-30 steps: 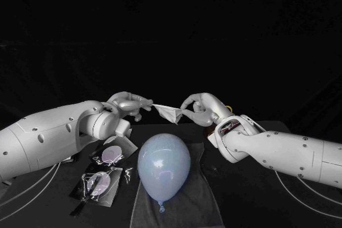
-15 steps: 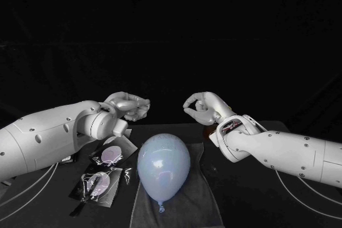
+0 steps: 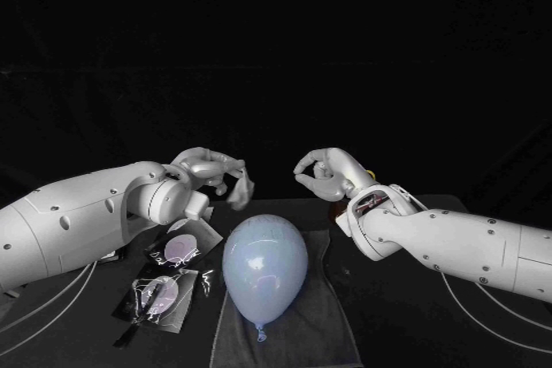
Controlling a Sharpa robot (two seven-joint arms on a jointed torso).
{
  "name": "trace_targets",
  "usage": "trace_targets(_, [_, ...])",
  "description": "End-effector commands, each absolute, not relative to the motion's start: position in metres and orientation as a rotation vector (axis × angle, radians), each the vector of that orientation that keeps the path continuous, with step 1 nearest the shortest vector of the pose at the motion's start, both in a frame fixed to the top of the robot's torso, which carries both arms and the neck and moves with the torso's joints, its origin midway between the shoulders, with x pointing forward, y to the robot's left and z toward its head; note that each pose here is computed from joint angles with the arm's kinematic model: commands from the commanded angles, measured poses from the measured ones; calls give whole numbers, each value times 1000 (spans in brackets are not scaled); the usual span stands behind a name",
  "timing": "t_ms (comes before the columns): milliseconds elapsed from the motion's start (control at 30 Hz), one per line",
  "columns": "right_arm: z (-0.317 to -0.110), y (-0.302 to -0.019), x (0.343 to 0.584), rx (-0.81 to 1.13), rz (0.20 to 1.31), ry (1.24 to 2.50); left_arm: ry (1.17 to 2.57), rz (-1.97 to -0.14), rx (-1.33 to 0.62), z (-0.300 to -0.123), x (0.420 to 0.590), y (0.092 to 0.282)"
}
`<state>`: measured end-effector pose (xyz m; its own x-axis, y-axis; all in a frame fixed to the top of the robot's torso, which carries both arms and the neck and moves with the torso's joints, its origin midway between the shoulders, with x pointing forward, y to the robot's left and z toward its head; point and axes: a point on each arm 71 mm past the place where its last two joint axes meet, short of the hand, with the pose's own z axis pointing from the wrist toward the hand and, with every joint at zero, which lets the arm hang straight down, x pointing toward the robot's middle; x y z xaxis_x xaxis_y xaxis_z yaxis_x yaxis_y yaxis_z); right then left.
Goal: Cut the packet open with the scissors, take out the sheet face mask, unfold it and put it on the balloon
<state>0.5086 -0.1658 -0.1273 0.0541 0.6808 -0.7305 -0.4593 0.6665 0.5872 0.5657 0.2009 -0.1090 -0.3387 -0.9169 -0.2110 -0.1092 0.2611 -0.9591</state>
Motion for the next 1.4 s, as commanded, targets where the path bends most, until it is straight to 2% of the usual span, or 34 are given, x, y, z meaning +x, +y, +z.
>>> trace_targets(33, [-130,-162,511,235,906,1301,1672,-1201,-935,-107,565,197])
trace_targets(700, [-149,-139,528,270,957,1420,1720,-1307,-854,-107,561,187])
trace_targets(1400, [-166,-116,539,263,976,1482,1791,-1391,-772,-107,555,175])
